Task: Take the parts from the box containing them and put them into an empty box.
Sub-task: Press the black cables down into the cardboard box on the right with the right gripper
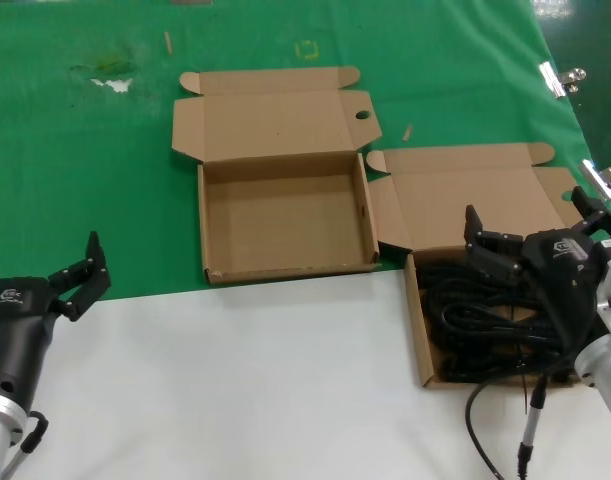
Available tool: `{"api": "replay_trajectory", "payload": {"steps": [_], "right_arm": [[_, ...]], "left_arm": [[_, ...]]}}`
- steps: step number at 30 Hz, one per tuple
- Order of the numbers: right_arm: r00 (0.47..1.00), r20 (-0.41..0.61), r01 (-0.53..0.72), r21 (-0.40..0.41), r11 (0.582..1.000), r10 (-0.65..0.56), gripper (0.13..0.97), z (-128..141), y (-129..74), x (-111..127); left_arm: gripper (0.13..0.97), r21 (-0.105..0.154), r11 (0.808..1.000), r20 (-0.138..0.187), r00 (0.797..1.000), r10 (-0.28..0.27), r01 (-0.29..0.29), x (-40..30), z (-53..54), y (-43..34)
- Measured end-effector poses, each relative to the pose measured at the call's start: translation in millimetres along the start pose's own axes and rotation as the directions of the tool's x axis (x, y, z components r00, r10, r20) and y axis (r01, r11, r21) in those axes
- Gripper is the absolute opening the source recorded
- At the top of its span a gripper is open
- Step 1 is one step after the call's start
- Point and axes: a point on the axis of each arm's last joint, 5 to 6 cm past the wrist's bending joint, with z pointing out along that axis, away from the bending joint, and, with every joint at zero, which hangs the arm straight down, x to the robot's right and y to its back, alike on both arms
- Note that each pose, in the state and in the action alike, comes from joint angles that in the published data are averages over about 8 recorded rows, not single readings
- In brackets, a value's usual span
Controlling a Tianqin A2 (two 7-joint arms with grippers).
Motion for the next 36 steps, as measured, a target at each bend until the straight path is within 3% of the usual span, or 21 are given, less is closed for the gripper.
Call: {"api": "replay_trajectory", "payload": {"steps": [10,14,22,29,36], "right_arm": [[0.999,0.029,0.037,-0.005,0.999,-0.037,0.966,-5,-7,15],[0.995,0.063,0.077,0.003,0.997,-0.077,0.966,-7,-16,26],[0.962,0.203,0.187,0.000,0.982,-0.183,0.966,-8,-41,49],[0.877,0.350,0.360,-0.023,0.933,-0.329,0.966,-9,-62,74],[0.740,0.488,0.547,-0.036,0.836,-0.463,0.966,-10,-86,103]], "left_arm": [[0.702,0.000,1.000,0.000,1.000,0.000,0.000,0.0,0.0,0.0],[0.702,0.000,1.000,0.000,1.000,0.000,0.000,0.0,0.0,0.0],[0.488,0.000,1.000,0.000,1.000,0.000,0.000,0.0,0.0,0.0],[0.351,0.000,1.000,0.000,1.000,0.000,0.000,0.0,0.0,0.0],[0.248,0.000,1.000,0.000,1.000,0.000,0.000,0.0,0.0,0.0]]}}
